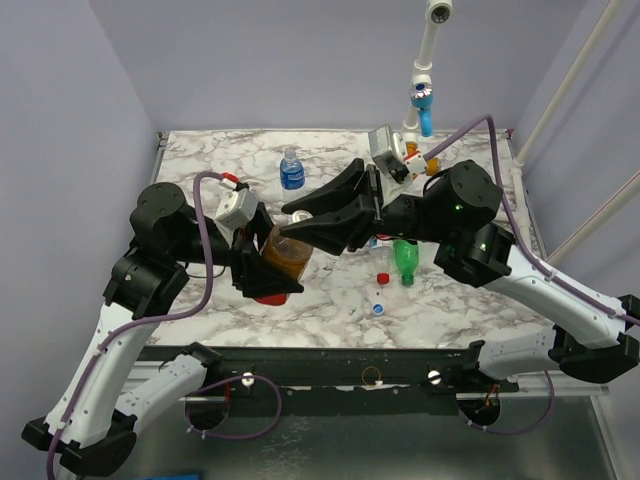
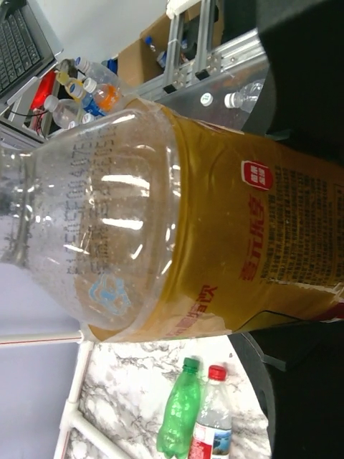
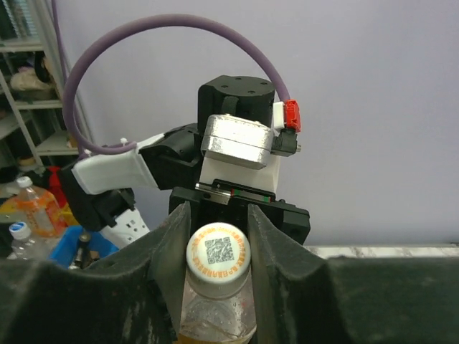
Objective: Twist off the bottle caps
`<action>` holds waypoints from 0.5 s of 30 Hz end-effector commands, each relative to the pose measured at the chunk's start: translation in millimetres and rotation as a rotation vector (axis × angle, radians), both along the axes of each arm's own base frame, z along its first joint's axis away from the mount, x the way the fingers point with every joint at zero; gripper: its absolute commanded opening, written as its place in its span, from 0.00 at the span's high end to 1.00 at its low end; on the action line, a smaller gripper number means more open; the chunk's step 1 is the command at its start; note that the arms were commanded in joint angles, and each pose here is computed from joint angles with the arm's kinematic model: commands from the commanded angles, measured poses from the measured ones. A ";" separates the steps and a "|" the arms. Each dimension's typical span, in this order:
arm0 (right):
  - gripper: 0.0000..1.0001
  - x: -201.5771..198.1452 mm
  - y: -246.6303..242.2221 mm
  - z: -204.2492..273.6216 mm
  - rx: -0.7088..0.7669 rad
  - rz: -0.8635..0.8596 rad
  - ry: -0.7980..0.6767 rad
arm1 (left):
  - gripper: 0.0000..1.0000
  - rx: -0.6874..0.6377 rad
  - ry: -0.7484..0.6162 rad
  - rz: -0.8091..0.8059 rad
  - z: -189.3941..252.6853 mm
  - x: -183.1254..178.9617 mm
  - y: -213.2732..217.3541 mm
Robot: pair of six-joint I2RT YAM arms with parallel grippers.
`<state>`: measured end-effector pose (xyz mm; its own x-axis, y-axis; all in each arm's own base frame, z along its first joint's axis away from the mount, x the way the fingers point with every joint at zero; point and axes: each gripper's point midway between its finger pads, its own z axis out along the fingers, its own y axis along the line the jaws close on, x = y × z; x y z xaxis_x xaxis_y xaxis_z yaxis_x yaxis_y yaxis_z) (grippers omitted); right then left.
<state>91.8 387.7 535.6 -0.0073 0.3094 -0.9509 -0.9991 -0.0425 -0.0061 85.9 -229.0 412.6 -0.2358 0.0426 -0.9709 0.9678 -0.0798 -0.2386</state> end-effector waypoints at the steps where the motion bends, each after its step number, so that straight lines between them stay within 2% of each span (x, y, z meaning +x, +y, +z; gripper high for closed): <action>1: 0.46 2.9 -12.8 1.4 -0.020 -0.071 0.012 | 0.63 -0.015 0.028 0.115 10.1 16.8 1.6; 3: 0.24 46.2 -23.0 12.0 0.025 -0.315 0.100 | 0.67 -0.004 -0.008 0.207 3.7 33.7 2.7; 4: 0.17 61.2 -28.2 14.3 0.045 -0.398 0.138 | 0.72 0.004 -0.034 0.272 0.0 45.9 4.6; 5: 0.11 75.0 -33.2 14.8 0.058 -0.476 0.168 | 0.72 0.012 -0.059 0.334 -3.8 57.0 7.1; 7: 0.06 87.8 -29.0 8.2 0.029 -0.532 0.207 | 0.65 0.041 -0.116 0.474 -12.3 83.2 15.5; 10: 0.03 112.5 -10.0 -9.0 -0.082 -0.625 0.272 | 0.65 0.095 -0.231 0.579 -26.6 104.7 27.1; 13: 0.07 137.4 2.6 -34.1 -0.200 -0.739 0.318 | 0.65 0.130 -0.281 0.625 -36.0 114.2 33.9; 15: 0.10 141.0 8.4 -38.6 -0.218 -0.747 0.322 | 0.66 0.139 -0.296 0.632 -39.6 114.9 35.7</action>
